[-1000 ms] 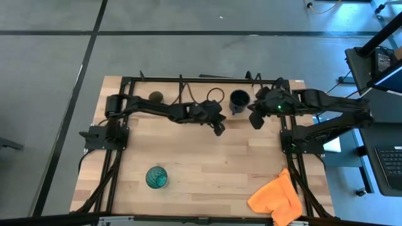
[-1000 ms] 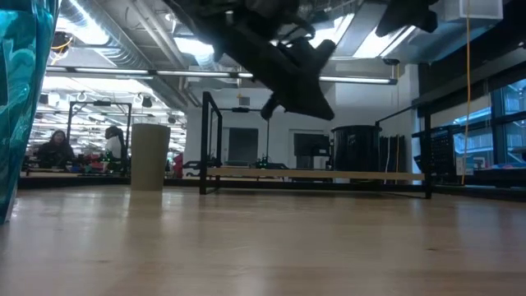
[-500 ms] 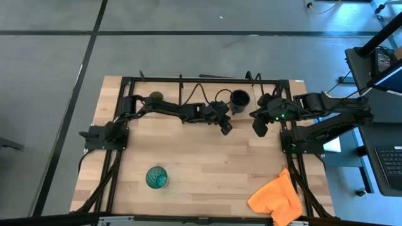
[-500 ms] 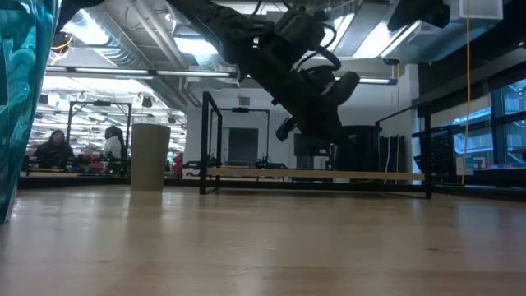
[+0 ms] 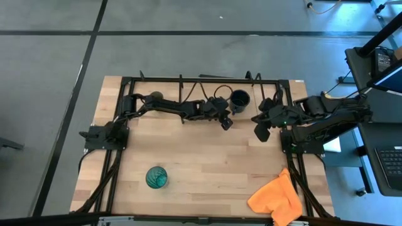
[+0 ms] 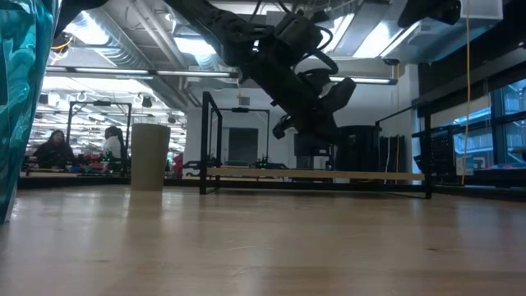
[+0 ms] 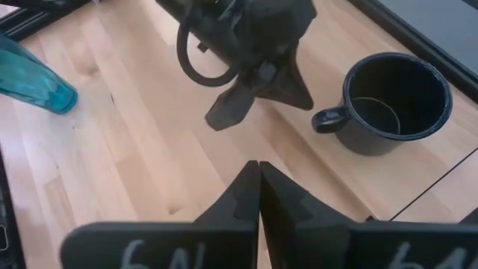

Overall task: Stack small to large cups/mugs on shelf
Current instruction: Put the blue mug on the shelf

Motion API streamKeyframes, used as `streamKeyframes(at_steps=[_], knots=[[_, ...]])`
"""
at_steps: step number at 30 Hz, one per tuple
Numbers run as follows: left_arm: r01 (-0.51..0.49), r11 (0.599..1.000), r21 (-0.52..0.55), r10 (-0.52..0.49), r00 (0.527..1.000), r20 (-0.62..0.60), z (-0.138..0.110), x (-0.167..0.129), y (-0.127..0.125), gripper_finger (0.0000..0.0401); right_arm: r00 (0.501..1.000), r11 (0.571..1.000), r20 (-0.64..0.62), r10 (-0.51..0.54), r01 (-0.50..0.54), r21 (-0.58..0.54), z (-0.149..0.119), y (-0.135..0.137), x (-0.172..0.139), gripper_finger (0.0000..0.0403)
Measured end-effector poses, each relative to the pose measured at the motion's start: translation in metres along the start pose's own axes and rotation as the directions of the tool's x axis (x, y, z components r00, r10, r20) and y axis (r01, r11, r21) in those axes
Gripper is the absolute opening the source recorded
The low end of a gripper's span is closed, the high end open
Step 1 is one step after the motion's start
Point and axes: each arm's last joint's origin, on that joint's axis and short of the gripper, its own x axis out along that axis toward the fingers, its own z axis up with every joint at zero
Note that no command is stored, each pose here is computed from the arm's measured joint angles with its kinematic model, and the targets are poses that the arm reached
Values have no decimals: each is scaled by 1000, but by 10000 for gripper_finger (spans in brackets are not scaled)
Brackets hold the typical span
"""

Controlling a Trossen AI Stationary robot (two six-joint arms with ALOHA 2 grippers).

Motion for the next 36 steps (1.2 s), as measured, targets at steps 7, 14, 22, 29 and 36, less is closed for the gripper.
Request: streamKeyframes(at_steps=[7,14,22,29,36], knots=[[123,992,2,-122,988,93,12,-1,-4,0,1000,1000,5,0,0,-5,-1,2,-1,3],[122,992,15,-123,989,78,11,0,-3,0,1000,1000,14,-11,10,16,-1,1,-1,11],[26,998,53,-25,999,-20,1,1,4,0,1000,1000,13,-11,11,19,-1,1,0,6],[-23,999,32,23,1000,8,2,6,12,0,1000,1000,13,-12,11,19,-1,1,0,3],[26,1000,-16,-25,999,31,2,16,20,0,1000,1000,19,-19,19,19,-1,1,0,7]])
